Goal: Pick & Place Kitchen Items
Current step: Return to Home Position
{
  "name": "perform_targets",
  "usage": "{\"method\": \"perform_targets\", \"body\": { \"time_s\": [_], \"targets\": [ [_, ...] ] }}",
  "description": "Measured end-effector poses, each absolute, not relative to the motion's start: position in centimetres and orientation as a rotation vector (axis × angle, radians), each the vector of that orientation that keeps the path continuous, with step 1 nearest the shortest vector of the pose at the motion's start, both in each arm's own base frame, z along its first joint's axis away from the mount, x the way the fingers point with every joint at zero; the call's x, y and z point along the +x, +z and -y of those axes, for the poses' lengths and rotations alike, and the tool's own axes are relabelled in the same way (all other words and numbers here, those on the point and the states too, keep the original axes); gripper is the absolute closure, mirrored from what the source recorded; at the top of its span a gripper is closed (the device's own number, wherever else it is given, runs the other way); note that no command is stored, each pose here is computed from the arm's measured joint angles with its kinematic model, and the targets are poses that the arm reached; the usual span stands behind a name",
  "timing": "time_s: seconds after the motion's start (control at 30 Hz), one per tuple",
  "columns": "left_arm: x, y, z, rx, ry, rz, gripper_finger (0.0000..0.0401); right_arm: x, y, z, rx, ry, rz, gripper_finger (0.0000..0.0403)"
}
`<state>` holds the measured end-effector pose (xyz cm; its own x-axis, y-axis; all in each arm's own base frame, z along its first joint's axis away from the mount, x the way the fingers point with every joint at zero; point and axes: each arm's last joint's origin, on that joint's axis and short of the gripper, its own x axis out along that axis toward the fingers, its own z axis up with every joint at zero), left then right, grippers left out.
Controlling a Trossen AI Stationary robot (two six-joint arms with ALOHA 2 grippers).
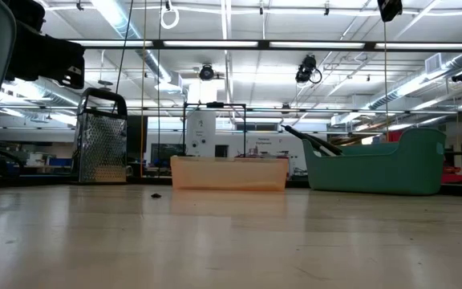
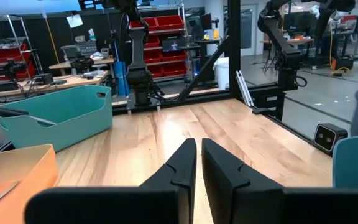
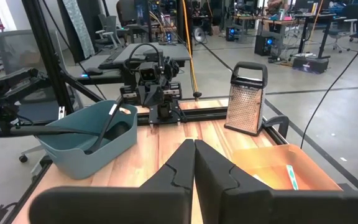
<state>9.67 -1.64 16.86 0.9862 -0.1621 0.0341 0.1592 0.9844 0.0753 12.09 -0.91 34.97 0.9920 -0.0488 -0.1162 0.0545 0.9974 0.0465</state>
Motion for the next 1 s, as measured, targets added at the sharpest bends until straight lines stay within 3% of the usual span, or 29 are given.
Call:
{"method": "perform_targets", "body": {
  "time_s": [0.67, 1.0],
  "targets": [
    [9.7, 16.9, 1.6, 0.072, -0.161, 0.041, 0.0371, 12.1, 35.4, 0.9, 0.049, -0.05, -0.068, 0.0385],
    [9.7, 16.9, 1.6, 0.072, -0.161, 0.041, 0.0371, 11.5, 33.0, 0.9, 0.032, -0.047, 0.237, 0.0385]
  ]
}}
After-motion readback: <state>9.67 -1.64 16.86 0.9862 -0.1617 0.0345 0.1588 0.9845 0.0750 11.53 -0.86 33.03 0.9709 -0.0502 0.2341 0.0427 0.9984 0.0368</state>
